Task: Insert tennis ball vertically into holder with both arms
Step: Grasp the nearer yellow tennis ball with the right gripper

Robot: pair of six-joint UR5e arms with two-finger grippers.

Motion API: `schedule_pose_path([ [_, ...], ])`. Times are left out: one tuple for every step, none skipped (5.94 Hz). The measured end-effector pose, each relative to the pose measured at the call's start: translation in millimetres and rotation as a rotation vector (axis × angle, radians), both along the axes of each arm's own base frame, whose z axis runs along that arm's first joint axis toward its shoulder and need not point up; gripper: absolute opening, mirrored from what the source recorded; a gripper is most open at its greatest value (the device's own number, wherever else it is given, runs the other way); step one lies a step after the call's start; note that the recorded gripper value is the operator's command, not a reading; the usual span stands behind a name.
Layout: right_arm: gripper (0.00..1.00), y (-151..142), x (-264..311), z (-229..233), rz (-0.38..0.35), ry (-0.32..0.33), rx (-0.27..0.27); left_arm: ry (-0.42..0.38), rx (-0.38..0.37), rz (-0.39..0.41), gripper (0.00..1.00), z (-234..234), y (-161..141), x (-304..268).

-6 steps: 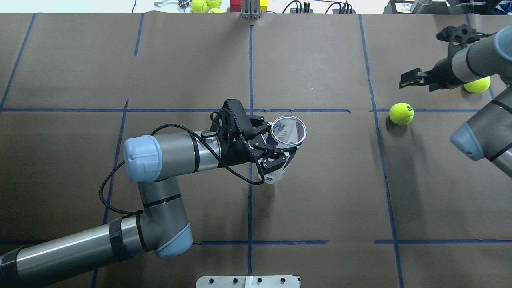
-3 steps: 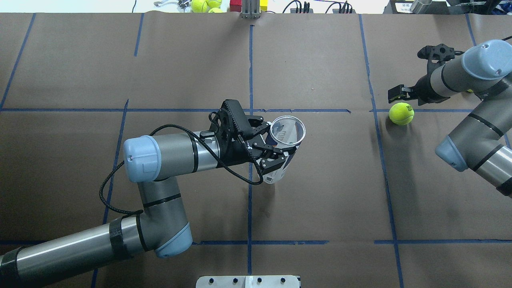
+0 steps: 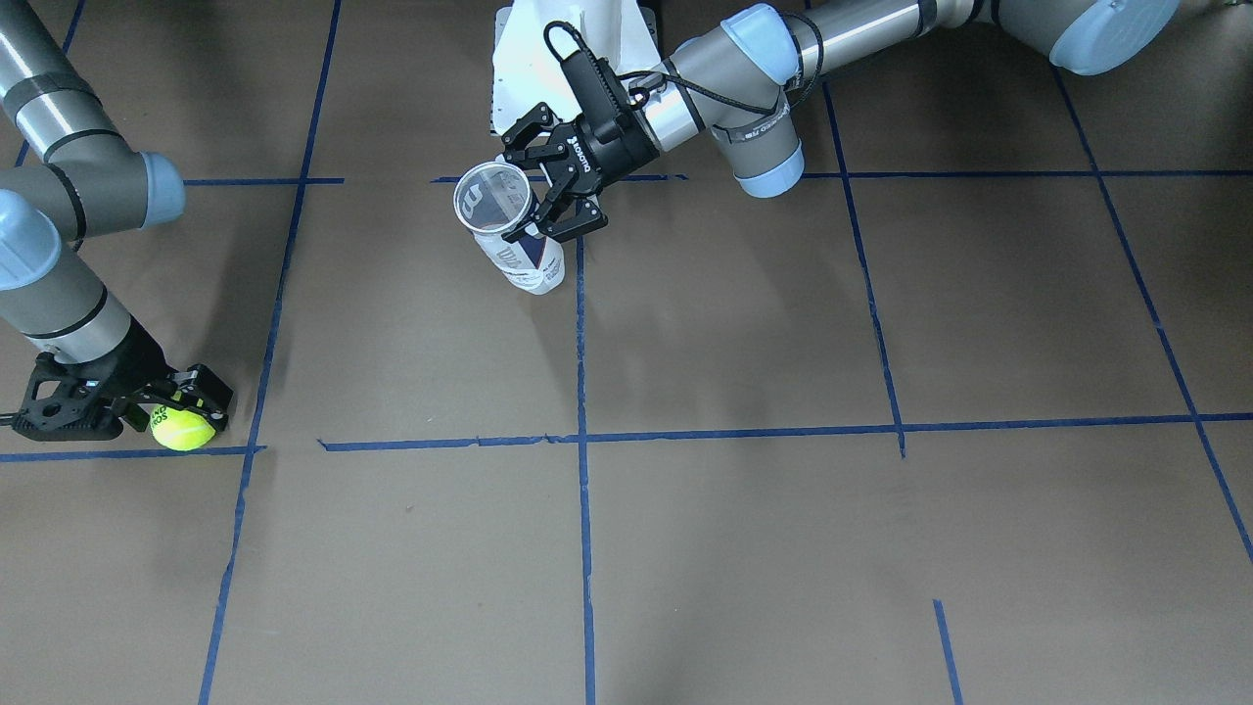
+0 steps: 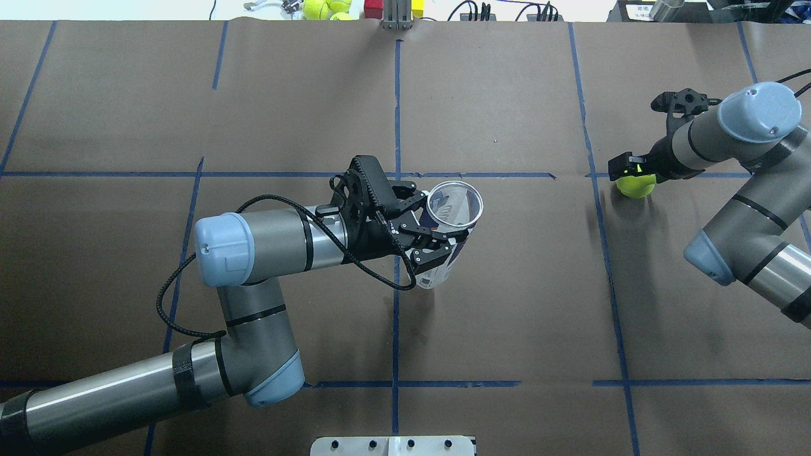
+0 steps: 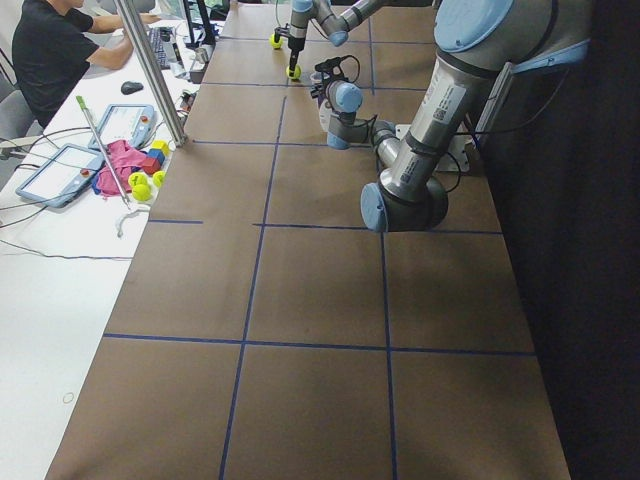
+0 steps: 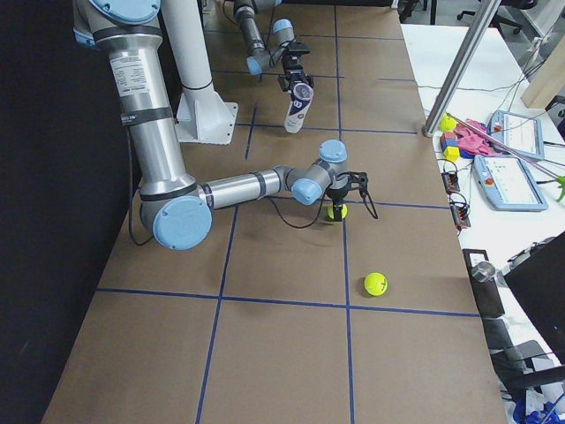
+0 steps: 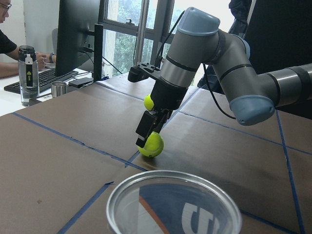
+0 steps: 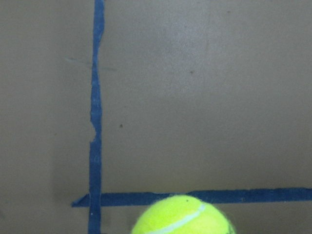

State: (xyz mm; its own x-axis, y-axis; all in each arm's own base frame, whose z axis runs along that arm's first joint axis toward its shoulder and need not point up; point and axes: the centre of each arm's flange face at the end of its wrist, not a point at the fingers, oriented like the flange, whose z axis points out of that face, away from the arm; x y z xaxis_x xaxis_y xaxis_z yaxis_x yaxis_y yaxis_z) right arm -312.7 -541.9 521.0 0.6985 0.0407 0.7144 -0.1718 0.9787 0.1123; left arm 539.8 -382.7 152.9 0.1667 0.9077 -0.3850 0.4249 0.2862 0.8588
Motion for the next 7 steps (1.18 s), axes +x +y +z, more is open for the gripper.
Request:
schedule_pose_path([
  [0.13,4,-7,3,-0.012,0.004,-0.002,-0.001,0.0,-0.001,0.56,0,-1,0],
  [0.0,3,-6,2,-0.011,0.008,0.006,-0.001,0.0,-0.001,0.56,0,-1,-1],
  [0.0,0,0,-4,-0.002,0.007,0.028,-0.006,-0.001,-0.001,0.56,6,-1,-1],
  [0.0,-2,8,-21,0.007,-0.011,0.058,-0.002,0.001,0.0,0.56,13,0,-3],
  [0.0,-1,13,-51,0.017,-0.038,0.084,0.017,0.013,-0.001,0.57,20,2,-7],
  [0.0,7,19,-95,0.038,-0.062,0.083,0.05,0.031,-0.001,0.58,25,5,-11],
  [0.02,24,24,-157,0.064,-0.089,0.057,0.083,0.063,-0.007,0.59,34,6,-12],
])
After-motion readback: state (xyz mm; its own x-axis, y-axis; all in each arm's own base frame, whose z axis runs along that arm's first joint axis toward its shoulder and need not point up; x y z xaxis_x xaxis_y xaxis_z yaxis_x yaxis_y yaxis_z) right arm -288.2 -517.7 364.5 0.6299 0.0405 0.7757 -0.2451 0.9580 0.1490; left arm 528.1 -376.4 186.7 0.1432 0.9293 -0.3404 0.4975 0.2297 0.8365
